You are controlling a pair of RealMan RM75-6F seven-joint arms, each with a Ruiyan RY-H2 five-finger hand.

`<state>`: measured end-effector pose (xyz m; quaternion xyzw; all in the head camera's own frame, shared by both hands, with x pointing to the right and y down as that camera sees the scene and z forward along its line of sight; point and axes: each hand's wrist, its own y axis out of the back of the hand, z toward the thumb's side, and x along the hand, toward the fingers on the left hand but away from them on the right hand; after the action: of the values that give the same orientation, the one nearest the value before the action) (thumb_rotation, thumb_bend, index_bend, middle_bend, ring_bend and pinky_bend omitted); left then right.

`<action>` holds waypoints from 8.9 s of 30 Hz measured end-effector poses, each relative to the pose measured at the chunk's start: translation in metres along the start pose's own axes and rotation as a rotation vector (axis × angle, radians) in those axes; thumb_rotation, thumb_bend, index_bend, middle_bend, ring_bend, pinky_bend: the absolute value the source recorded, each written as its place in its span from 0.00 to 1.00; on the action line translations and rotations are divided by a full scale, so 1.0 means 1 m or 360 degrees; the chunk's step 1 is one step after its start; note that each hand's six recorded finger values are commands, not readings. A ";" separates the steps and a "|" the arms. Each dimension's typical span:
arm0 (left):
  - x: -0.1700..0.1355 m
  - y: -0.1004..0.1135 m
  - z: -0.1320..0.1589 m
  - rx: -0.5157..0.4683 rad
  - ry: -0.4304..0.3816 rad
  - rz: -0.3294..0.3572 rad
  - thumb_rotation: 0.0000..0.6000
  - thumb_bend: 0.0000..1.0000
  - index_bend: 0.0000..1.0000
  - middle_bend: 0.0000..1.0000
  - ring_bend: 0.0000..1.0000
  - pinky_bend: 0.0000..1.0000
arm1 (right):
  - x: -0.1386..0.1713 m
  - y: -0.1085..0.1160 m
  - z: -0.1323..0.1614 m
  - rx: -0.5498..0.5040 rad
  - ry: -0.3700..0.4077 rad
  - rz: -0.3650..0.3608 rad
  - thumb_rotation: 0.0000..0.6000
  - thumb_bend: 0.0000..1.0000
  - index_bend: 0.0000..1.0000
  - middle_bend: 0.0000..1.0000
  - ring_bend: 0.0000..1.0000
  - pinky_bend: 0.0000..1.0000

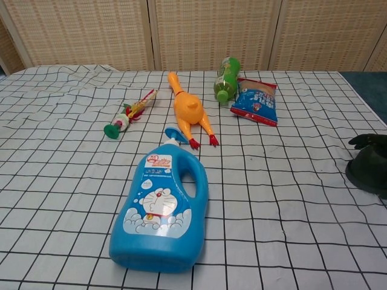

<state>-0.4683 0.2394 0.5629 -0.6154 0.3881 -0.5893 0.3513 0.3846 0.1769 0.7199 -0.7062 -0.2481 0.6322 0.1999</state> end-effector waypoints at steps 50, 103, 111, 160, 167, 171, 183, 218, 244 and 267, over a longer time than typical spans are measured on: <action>0.001 -0.005 0.004 0.0019 -0.0012 -0.0031 1.00 0.37 0.18 0.20 0.16 0.38 | 0.063 0.077 0.021 0.0591 -0.0101 -0.0896 1.00 0.06 0.62 0.58 0.45 0.43; 0.000 -0.002 0.004 0.0012 -0.0018 -0.0007 1.00 0.37 0.18 0.19 0.16 0.38 | 0.055 0.059 0.045 0.0330 0.0164 -0.0654 1.00 0.06 0.63 0.59 0.38 0.38; -0.001 -0.002 0.005 0.0014 -0.0024 -0.0007 1.00 0.37 0.18 0.19 0.16 0.38 | 0.085 0.078 0.111 0.0347 0.0462 -0.0715 1.00 0.06 0.63 0.59 0.38 0.38; 0.001 -0.006 0.005 0.0024 -0.0018 -0.0030 1.00 0.37 0.18 0.19 0.16 0.38 | 0.049 0.049 0.005 0.0314 0.0175 -0.0554 1.00 0.06 0.59 0.54 0.33 0.35; 0.001 -0.007 0.006 0.0032 -0.0024 -0.0036 1.00 0.37 0.18 0.19 0.16 0.38 | 0.032 0.038 0.004 0.0233 0.0237 -0.0527 1.00 0.06 0.58 0.48 0.28 0.32; 0.001 -0.007 0.006 0.0028 -0.0025 -0.0037 1.00 0.37 0.18 0.19 0.16 0.38 | 0.026 0.032 0.003 0.0217 0.0245 -0.0499 1.00 0.06 0.58 0.45 0.26 0.30; 0.001 -0.006 0.005 0.0020 -0.0019 -0.0036 1.00 0.37 0.18 0.19 0.16 0.38 | 0.022 0.026 -0.009 0.0198 0.0197 -0.0427 1.00 0.06 0.37 0.21 0.06 0.24; 0.002 -0.009 0.006 0.0029 -0.0021 -0.0056 1.00 0.37 0.18 0.19 0.19 0.38 | 0.027 0.028 -0.028 0.0187 0.0056 -0.0398 1.00 0.06 0.36 0.30 0.09 0.15; 0.001 -0.008 0.006 0.0036 -0.0021 -0.0051 1.00 0.37 0.18 0.19 0.19 0.38 | 0.071 0.060 -0.036 0.0184 -0.0041 -0.0618 1.00 0.06 0.52 0.31 0.09 0.15; 0.002 -0.011 0.007 0.0043 -0.0026 -0.0066 1.00 0.37 0.18 0.19 0.19 0.38 | 0.075 0.046 -0.091 0.0148 -0.0377 -0.0375 1.00 0.06 0.03 0.11 0.00 0.16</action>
<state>-0.4609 0.2425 0.5727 -0.6232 0.3645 -0.5966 0.3504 0.4852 0.1879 0.6440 -0.5829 -0.3214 0.6940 0.2743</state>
